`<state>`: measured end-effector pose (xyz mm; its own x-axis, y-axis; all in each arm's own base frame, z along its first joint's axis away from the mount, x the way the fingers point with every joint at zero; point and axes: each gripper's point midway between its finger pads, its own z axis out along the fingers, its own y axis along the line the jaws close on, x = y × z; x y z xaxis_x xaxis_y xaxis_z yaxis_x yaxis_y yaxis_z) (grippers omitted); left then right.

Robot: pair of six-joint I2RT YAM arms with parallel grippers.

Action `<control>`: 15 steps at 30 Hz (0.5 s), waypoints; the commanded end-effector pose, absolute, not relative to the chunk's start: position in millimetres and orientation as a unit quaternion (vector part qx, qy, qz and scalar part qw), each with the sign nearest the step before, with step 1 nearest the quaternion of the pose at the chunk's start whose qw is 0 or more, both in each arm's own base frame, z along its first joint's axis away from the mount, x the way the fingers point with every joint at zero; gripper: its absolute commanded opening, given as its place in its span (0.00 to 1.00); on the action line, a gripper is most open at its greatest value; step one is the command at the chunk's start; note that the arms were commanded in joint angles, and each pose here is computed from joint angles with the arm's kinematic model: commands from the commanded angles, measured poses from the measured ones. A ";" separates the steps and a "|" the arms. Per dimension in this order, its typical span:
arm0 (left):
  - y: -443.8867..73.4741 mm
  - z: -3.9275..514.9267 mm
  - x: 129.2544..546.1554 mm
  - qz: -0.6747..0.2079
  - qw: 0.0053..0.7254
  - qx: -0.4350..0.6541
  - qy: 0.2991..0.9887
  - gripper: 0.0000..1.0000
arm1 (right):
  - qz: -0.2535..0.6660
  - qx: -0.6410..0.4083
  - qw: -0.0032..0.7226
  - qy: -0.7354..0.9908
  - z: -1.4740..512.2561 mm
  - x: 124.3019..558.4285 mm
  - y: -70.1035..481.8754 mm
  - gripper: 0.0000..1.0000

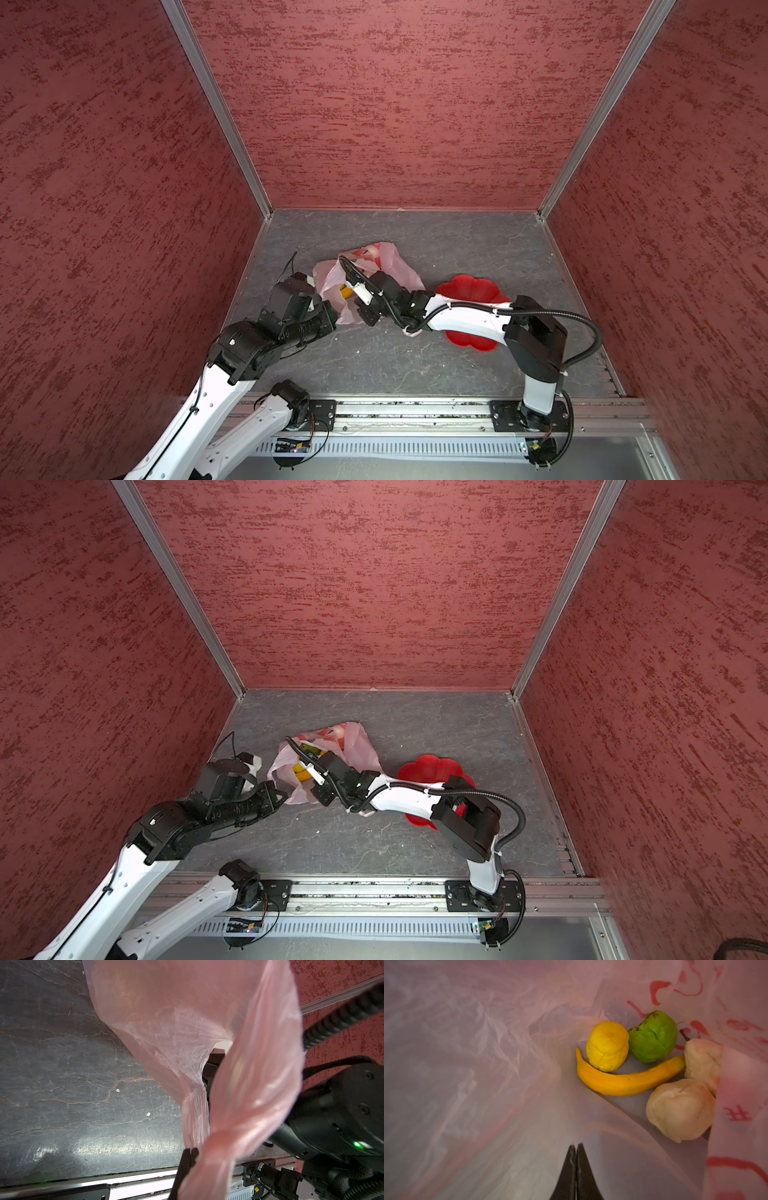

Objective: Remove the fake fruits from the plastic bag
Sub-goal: 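Push the right gripper down into the bag toward the fruits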

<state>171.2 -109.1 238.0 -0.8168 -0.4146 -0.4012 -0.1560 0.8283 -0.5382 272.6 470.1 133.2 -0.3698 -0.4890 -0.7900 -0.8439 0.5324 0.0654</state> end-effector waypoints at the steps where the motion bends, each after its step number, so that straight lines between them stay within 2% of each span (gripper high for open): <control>1: -106.5 244.2 172.1 -0.256 0.279 -0.152 0.913 0.03 | 0.231 -0.450 0.351 0.788 125.6 269.8 480.4 0.07; 7: -99.2 240.6 162.5 -0.265 0.286 -0.167 0.906 0.03 | 0.226 -0.427 0.338 0.808 105.3 293.4 492.1 0.07; 15: -88.1 218.2 143.6 -0.254 0.264 -0.184 0.912 0.03 | 0.204 -0.366 0.357 0.835 107.0 344.2 488.8 0.12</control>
<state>150.5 -94.8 230.7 -0.7879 -0.4563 -0.4136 -0.1588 0.7994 -0.5794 322.3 491.9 93.1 -0.4619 -0.5046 -0.7294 -0.7952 0.5998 0.0886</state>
